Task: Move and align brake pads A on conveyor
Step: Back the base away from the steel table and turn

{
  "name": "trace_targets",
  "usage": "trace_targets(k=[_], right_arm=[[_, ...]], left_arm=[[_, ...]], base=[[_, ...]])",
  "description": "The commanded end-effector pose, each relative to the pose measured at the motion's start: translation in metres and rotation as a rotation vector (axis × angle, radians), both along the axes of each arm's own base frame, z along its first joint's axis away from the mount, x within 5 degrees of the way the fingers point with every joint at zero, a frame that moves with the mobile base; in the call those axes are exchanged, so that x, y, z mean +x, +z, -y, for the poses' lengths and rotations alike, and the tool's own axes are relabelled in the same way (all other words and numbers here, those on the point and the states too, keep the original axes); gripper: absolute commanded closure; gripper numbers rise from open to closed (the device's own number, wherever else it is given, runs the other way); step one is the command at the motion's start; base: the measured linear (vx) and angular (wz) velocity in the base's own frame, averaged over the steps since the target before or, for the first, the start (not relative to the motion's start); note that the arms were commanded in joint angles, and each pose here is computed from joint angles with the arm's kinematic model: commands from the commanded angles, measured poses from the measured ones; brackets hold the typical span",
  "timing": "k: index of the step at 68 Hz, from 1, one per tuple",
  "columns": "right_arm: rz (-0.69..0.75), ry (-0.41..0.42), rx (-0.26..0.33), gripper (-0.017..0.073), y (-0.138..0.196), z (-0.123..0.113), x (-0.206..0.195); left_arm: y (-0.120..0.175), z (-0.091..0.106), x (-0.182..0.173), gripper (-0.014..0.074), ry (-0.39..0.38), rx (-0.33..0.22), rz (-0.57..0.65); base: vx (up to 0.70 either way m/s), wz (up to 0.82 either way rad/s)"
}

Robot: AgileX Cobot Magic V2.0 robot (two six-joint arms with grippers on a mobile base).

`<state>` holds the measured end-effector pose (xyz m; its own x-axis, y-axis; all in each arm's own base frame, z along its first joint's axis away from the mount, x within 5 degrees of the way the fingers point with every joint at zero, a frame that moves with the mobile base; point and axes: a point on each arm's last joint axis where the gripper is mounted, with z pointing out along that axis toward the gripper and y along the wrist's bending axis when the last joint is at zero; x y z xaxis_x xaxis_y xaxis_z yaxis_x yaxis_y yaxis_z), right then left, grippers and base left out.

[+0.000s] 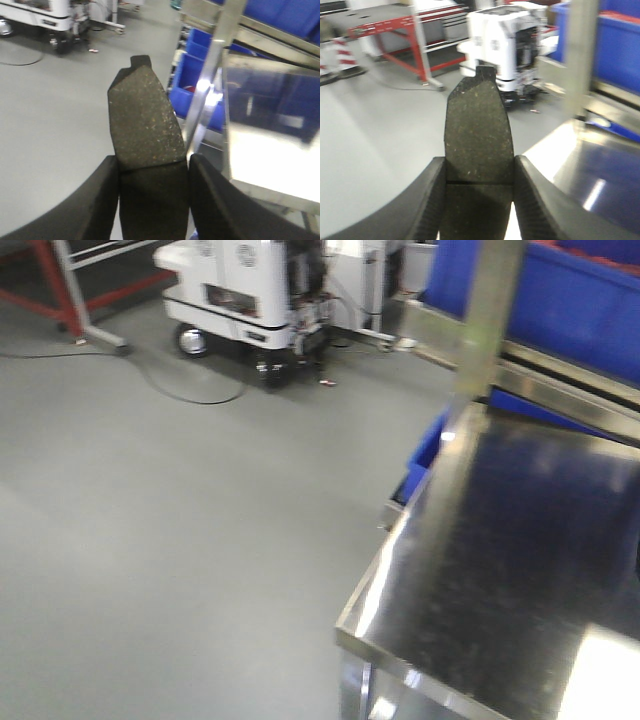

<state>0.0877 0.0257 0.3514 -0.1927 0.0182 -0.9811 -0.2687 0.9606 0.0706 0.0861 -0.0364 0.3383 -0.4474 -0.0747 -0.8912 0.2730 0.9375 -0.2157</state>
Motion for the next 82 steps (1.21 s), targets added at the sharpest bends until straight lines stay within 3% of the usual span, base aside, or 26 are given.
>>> trace_targets(k=[1, 40, 82], right_arm=[[0.122, -0.003, 0.028, 0.0499, 0.0184, 0.0003, 0.0002], [0.122, -0.003, 0.028, 0.0499, 0.0184, 0.0003, 0.0002], [0.122, -0.003, 0.028, 0.0499, 0.0184, 0.0003, 0.0002]], left_arm=[[0.0155, 0.0020, 0.0009, 0.0469, -0.019, -0.045, 0.096], [0.0155, 0.0020, 0.0009, 0.0469, -0.019, -0.045, 0.096], [0.0155, 0.0020, 0.0009, 0.0469, -0.019, -0.045, 0.096]], base=[[-0.06, 0.71], [-0.02, 0.73], [0.08, 0.44]])
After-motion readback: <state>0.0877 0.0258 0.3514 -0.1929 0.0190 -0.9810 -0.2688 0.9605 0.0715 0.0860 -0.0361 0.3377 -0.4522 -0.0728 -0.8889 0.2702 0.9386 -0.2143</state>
